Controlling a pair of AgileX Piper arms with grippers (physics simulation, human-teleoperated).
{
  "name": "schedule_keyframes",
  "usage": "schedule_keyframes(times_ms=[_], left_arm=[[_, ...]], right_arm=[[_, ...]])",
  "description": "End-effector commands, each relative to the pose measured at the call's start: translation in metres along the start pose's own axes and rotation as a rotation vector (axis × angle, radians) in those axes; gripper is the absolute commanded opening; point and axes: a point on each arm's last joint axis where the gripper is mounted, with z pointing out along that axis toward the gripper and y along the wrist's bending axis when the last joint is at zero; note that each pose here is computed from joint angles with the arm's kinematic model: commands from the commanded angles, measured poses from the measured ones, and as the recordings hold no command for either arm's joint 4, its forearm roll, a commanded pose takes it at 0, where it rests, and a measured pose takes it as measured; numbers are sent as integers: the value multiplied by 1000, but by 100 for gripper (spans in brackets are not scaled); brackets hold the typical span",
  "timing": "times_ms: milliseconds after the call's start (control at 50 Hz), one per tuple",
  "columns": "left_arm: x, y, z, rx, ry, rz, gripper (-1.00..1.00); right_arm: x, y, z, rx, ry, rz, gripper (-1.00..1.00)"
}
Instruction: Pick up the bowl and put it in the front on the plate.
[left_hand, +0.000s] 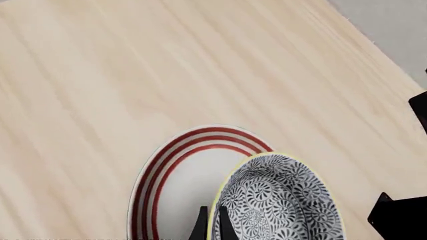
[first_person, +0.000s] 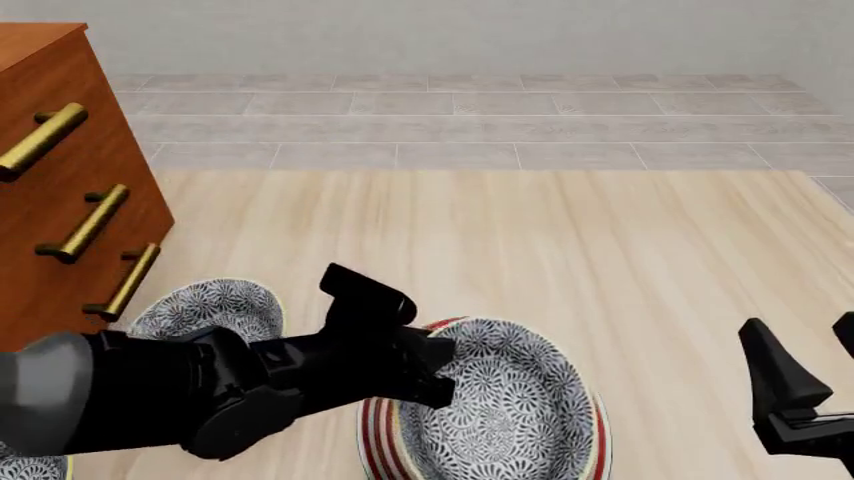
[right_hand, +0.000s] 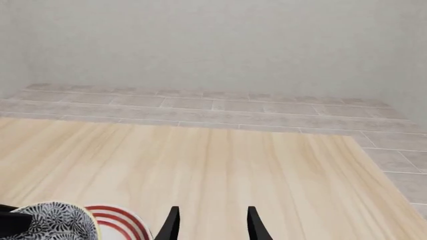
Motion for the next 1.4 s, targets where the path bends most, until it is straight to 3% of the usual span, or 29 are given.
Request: schedule_keyframes(times_ms=[20,560,1120,1400], left_arm=[[14,6,11,-8,4,-50,-100],[31,40,45,-94,29,-57,-100],[47,37,53,-83,64,-36,-100],[33,31,39,-75,53,-11,-100]], right_arm=[[0,0,1,0,0,1,100],[0,0,1,1,2,1,100],[0,0,1,2,2,0,100],[0,0,0,2,1,2,100]])
